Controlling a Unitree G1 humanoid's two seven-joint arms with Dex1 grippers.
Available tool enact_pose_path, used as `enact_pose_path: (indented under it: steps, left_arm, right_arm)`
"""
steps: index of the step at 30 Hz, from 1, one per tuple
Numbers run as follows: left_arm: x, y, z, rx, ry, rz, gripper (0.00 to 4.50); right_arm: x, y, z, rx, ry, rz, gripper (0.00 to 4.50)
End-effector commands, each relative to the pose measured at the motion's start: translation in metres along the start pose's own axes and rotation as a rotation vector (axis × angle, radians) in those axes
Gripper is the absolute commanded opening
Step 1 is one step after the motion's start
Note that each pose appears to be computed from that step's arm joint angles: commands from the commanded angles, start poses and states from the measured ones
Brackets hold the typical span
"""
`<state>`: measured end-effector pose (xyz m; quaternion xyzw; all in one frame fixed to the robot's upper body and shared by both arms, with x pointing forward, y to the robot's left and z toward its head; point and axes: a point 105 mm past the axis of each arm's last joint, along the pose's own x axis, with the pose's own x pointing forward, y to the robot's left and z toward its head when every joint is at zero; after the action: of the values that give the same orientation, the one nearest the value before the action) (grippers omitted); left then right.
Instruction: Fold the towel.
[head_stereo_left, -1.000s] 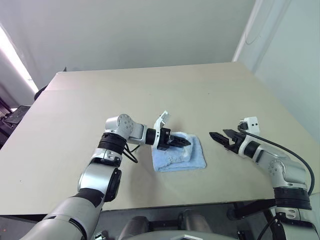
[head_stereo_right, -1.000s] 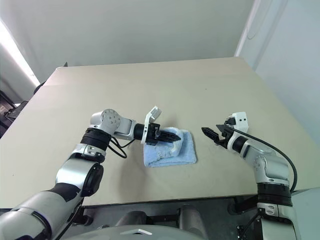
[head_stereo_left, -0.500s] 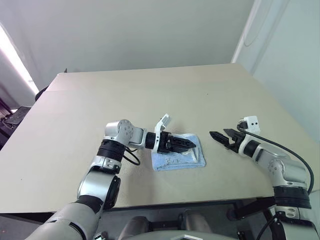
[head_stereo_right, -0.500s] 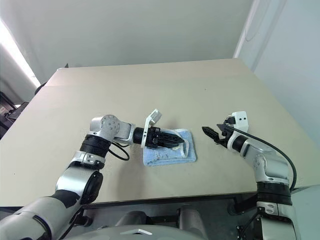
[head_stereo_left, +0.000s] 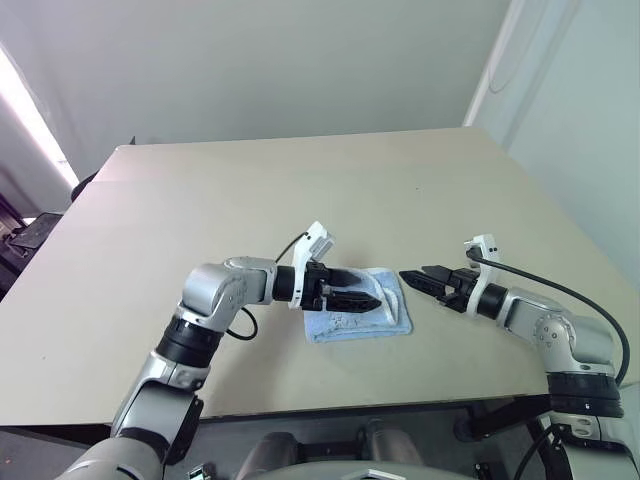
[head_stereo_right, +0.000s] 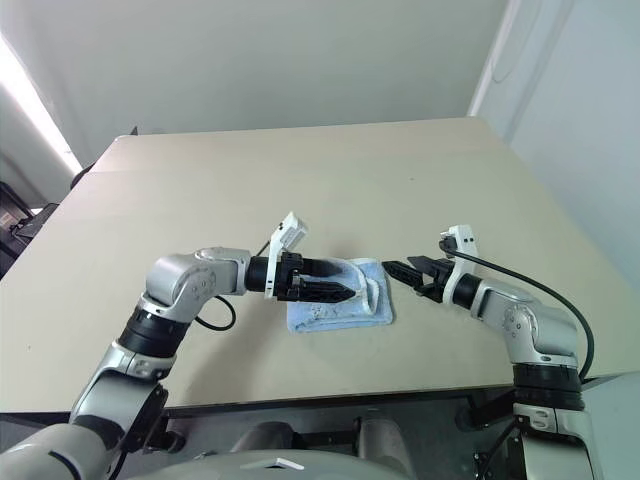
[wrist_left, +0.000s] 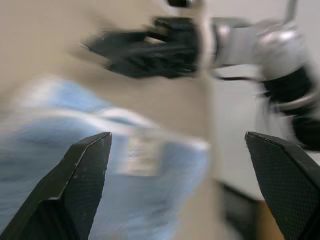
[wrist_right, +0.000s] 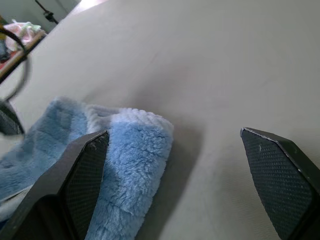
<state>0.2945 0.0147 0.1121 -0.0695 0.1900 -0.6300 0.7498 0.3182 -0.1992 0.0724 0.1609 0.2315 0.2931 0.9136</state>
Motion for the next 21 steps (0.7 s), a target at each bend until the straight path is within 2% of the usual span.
enact_pose_path:
  steps: [1,5,10,14,16,18,21]
  left_arm:
    - [0.005,0.005,0.013,0.288,-0.096,0.037,4.50]
    - [0.022,0.016,-0.007,0.317,-0.128,0.051,4.50]
    - [0.044,0.024,-0.050,0.278,-0.067,0.039,4.50]
    - [0.056,0.029,-0.072,0.253,-0.043,0.061,4.50]
    - [0.058,0.034,-0.073,0.258,-0.052,0.088,4.50]
    - [0.056,0.039,-0.066,0.260,-0.095,0.111,4.50]
    - [0.054,0.041,-0.051,0.242,-0.173,0.107,4.50]
  right_arm:
    - [0.003,-0.006,0.016,-0.034,-0.056,-0.046,4.39]
    - [-0.002,-0.012,0.032,-0.013,-0.112,-0.065,4.39]
    - [-0.006,-0.017,0.034,-0.022,-0.115,-0.096,4.39]
    - [-0.010,-0.019,0.036,-0.012,-0.129,-0.111,4.39]
    - [-0.013,-0.017,0.040,-0.037,-0.159,-0.106,4.39]
    - [-0.019,-0.012,0.046,-0.017,-0.198,-0.067,4.39]
    - [-0.022,-0.005,0.043,-0.012,-0.183,-0.028,4.39]
